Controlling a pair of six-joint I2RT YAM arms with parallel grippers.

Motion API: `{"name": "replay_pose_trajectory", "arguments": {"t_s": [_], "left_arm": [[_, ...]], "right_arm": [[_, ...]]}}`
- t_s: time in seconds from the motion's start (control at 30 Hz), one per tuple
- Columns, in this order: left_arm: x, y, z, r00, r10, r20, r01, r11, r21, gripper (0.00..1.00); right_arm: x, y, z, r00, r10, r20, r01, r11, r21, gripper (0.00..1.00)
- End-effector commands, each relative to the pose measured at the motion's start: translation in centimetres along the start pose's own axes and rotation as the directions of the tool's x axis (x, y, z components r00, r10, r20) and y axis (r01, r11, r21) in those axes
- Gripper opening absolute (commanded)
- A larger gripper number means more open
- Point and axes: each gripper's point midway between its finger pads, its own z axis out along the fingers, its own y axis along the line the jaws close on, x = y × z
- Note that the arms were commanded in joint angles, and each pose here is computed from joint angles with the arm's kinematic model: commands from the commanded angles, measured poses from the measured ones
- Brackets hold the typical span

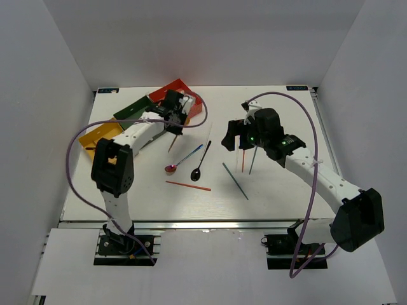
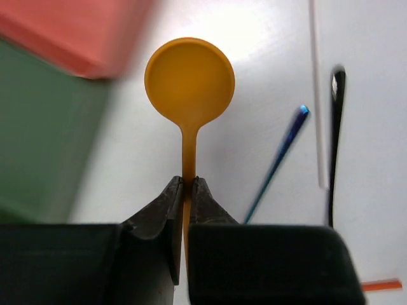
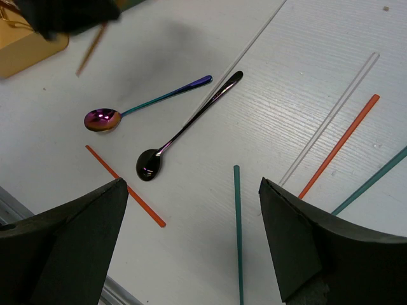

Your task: Sort the eating utensils into containers

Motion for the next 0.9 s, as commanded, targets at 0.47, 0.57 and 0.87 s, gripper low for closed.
{"name": "replay_pose_trajectory", "arguments": {"t_s": [0.47, 0.57, 0.87], "left_arm": [[-6.2, 23.7, -3.4, 0.842, -0.419, 0.341, 0.524, 0.785, -0.329, 0.00], [-5.6, 22.8, -1.5, 0.844, -0.436, 0.312, 0.519, 0.809, -0.274, 0.00], [-5.9, 22.3, -2.5, 0.845, -0.424, 0.327, 0.511, 0.820, -0.257, 0.76]], "right_arm": [[-1.6, 0.4, 0.4, 0.999, -0.024, 0.025, 0.024, 1.000, -0.010, 0.88], [-1.7, 0.3, 0.5, 0.999, -0.031, 0.028, 0.032, 0.999, -0.006, 0.88], [-1.8, 0.5, 0.5, 0.999, -0.028, 0.026, 0.029, 1.000, -0.013, 0.88]]}}
